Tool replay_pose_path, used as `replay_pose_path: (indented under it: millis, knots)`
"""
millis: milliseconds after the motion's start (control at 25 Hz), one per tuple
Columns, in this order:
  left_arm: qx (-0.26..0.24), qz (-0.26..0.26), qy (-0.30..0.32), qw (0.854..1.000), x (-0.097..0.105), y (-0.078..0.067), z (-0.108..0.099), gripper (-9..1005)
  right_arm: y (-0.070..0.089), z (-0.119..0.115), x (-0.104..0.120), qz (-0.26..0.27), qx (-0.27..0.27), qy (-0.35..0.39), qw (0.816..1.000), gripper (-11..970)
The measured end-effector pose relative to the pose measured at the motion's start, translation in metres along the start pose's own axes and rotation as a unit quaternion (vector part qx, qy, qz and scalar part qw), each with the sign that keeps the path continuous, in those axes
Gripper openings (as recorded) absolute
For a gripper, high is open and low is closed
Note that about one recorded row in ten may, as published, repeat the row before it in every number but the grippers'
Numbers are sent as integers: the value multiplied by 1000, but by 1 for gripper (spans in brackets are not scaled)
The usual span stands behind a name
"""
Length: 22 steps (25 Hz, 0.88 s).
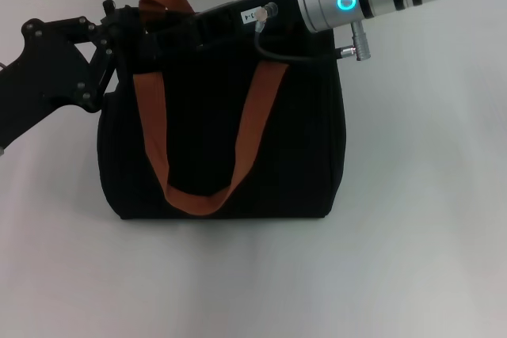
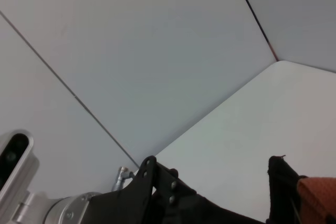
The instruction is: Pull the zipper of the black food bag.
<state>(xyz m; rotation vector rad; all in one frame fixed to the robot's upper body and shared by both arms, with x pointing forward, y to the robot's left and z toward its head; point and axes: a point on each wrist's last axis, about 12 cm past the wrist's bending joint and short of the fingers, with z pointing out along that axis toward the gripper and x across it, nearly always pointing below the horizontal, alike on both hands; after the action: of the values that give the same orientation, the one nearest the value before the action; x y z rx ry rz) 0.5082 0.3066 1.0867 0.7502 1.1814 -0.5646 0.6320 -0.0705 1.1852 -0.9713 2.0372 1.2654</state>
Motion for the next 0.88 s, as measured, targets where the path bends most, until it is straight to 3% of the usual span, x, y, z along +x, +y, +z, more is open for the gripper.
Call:
replay_pose_path:
  millis: [200,520,880]
  knots:
    - [-1,0,0,1000,0,0,0,26,7,1,0,-11,-20,9,1000,353]
    - [1,-1,-2,1000,-1,0,2,27,5,-1,-1,-10,-14,-2,1000,348]
    - [-1,-1,-2,1000,0,1,2,28,7,1,1,-19,-15,8,1000,250]
